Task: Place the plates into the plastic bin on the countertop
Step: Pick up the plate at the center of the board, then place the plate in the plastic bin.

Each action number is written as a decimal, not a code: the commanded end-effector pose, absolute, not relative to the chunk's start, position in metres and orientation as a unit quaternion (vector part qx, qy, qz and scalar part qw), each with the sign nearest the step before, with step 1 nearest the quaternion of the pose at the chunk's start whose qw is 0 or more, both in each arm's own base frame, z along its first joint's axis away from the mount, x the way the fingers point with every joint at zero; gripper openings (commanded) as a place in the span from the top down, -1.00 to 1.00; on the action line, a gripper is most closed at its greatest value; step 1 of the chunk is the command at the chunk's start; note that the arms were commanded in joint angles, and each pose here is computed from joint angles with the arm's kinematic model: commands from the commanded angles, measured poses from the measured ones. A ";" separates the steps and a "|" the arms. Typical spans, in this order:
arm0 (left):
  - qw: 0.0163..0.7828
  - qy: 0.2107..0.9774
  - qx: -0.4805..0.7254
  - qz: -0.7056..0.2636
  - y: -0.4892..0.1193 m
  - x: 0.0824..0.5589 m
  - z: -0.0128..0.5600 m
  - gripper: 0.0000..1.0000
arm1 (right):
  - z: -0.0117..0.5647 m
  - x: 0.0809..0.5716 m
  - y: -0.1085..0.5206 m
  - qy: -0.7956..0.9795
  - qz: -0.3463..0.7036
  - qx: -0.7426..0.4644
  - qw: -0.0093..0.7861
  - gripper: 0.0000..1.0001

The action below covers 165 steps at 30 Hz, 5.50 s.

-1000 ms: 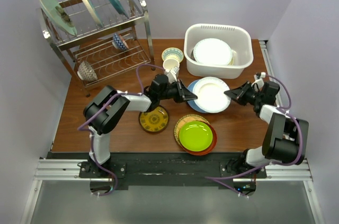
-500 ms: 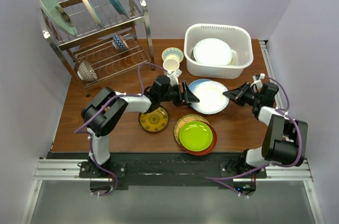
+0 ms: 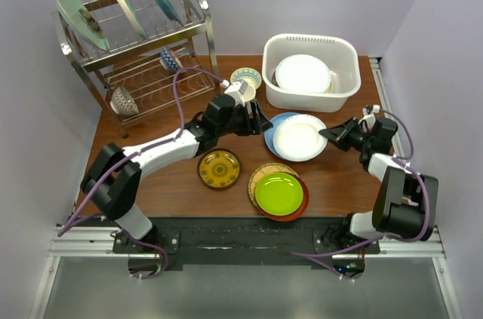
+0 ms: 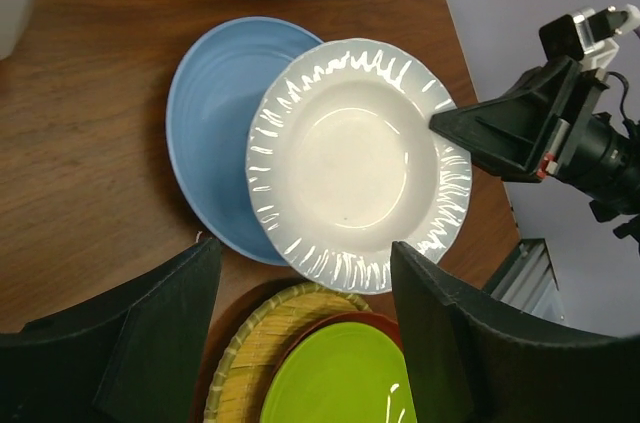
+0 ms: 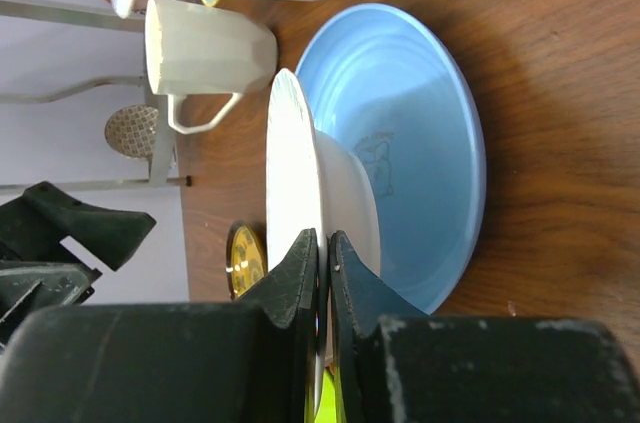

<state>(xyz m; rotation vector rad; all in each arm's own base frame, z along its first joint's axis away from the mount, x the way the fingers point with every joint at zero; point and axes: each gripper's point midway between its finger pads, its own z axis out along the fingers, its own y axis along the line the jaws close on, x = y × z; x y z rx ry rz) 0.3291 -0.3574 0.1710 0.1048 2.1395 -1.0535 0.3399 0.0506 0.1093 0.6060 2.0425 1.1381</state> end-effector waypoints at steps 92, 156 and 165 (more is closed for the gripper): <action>0.326 0.894 0.050 -0.304 -0.310 0.285 0.094 -0.44 | 0.273 0.558 0.031 0.689 0.484 0.262 0.472 1.00; 0.320 0.888 0.060 -0.325 -0.302 0.263 0.101 -0.44 | 0.227 0.577 0.020 0.767 0.325 0.279 0.479 -0.21; 0.321 0.886 0.062 -0.328 -0.301 0.261 0.104 -0.44 | 0.243 0.556 -0.012 0.811 0.196 0.260 0.486 -0.34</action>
